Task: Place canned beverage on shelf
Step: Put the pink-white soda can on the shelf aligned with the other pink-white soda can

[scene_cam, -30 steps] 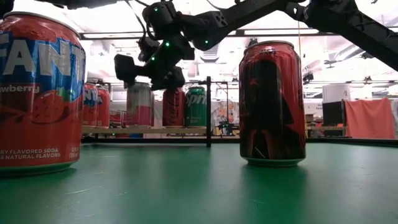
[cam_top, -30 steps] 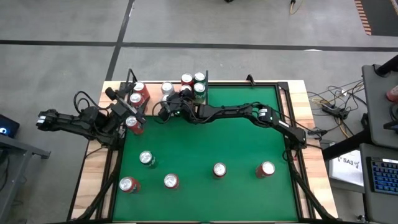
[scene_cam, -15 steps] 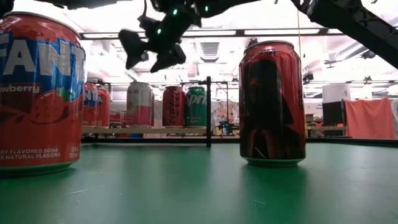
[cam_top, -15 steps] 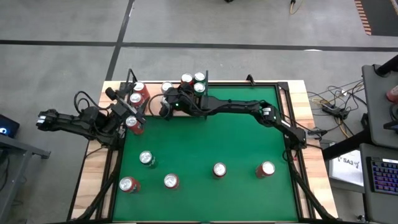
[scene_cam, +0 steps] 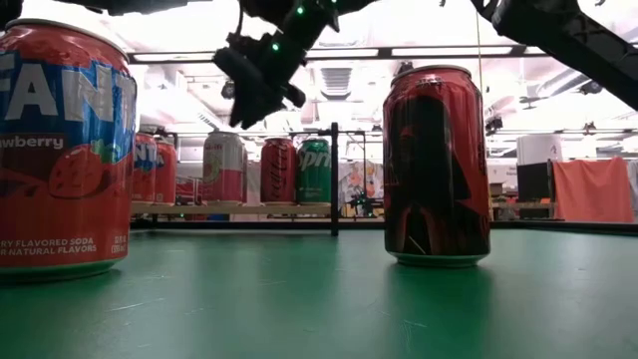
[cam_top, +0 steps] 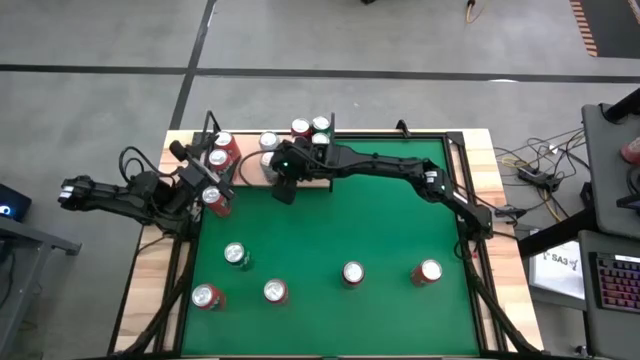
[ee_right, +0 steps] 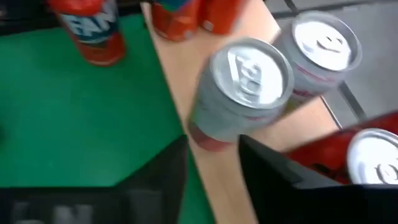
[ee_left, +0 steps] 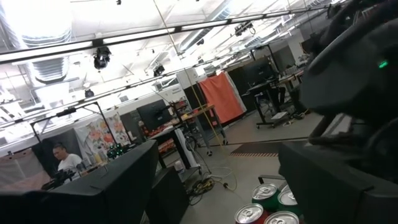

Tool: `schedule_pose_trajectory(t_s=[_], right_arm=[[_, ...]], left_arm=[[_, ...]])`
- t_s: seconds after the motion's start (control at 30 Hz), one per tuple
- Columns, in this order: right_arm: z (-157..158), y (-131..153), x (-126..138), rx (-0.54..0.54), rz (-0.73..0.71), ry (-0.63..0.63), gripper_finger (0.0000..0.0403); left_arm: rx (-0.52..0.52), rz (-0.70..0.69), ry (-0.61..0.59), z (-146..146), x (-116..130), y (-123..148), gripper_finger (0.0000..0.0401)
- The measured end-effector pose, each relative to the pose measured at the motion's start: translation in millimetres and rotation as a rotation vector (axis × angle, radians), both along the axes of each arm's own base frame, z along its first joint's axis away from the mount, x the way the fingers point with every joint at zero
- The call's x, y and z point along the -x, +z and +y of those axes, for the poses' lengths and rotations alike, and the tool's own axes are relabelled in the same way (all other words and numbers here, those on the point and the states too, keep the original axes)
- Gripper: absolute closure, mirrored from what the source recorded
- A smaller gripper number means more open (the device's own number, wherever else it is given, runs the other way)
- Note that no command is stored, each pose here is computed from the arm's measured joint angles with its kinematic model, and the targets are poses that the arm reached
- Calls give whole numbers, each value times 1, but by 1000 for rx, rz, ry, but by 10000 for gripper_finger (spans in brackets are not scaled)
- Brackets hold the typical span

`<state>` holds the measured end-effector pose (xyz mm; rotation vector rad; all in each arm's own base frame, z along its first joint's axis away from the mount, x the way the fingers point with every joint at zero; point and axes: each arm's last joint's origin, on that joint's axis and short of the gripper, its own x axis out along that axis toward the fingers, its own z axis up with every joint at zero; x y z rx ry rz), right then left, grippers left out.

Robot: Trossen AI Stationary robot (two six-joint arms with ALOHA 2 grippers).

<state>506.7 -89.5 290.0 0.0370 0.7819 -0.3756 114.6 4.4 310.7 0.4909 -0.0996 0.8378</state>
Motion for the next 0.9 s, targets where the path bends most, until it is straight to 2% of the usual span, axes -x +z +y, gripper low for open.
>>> schedule_pose_trajectory(t_s=[0.13,0.2,0.47,0.9], right_arm=[[-9,-8,-2,6,10,-12,362],[-11,-12,-3,8,15,-11,384],[-16,-27,-12,23,6,-7,393],[-17,-26,-14,31,-18,-3,394]], left_arm=[[0,0,0,0,0,0,83],[0,0,0,0,0,0,83],[-3,3,1,0,0,0,83],[-3,5,1,0,0,0,83]])
